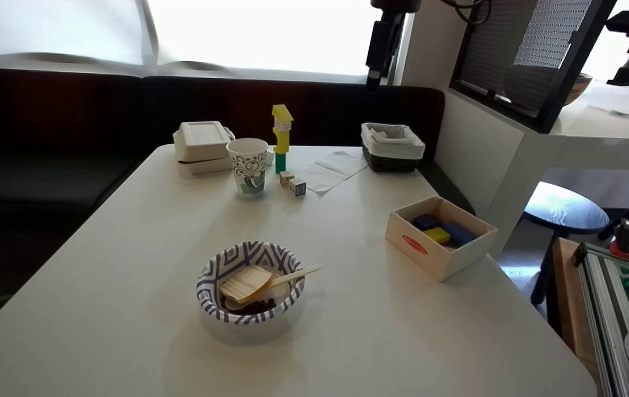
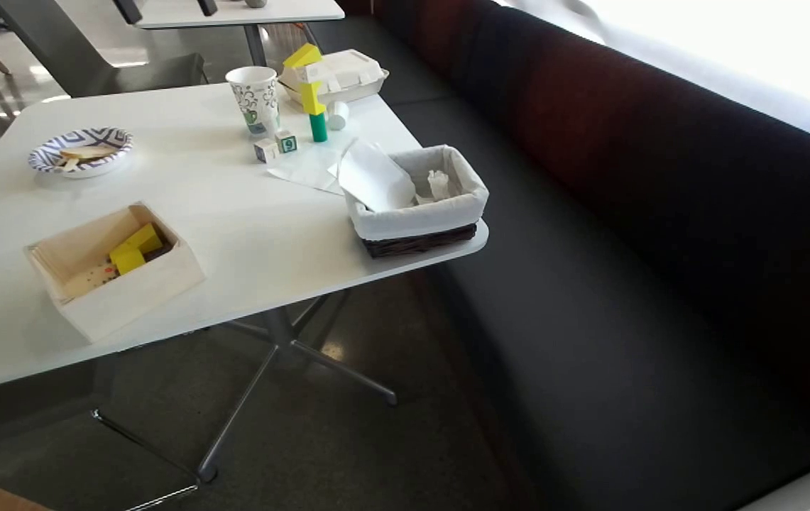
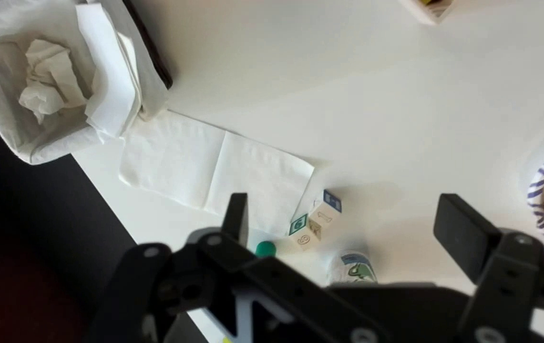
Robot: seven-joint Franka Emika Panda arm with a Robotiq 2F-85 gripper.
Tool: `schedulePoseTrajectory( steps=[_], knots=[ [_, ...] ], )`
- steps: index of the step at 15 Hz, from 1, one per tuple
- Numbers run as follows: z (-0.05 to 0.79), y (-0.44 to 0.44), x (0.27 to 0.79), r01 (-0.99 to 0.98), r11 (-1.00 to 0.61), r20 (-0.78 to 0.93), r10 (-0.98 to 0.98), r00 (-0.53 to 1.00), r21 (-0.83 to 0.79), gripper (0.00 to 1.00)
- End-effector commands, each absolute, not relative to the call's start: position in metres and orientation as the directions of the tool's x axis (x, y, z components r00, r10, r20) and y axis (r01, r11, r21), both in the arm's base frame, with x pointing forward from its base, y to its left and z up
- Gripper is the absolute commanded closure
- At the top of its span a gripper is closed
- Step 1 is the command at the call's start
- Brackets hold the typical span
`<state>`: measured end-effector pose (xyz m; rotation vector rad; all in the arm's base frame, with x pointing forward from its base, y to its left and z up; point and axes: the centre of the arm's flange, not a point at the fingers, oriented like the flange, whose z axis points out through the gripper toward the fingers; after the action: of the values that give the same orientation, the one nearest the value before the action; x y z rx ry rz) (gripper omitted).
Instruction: Put the cloth in the basket
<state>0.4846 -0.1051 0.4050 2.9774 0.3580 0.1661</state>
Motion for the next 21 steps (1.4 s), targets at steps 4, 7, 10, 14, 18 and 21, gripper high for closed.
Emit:
schedulePoseTrajectory(
  steps=[4,7,10,14,18,21],
  knots=[
    [0.338,-0.140,0.556,0.064,-0.996,0.165,0.073,0.984,0.058,0.00],
    [0.337,-0.141,0.544,0.034,-0.998,0.168,0.041,0.985,0.045,0.00],
    [0.321,-0.153,0.554,-0.019,-1.000,0.164,-0.016,0.986,0.018,0.00],
    [0.323,-0.152,0.558,-0.026,-1.000,0.171,-0.023,0.985,0.015,0.00],
    [0.291,-0.168,0.584,-0.049,-0.996,0.259,-0.027,0.965,0.077,0.00],
    [0.262,-0.182,0.599,-0.056,-0.994,0.274,-0.028,0.961,0.092,0.00]
  ],
)
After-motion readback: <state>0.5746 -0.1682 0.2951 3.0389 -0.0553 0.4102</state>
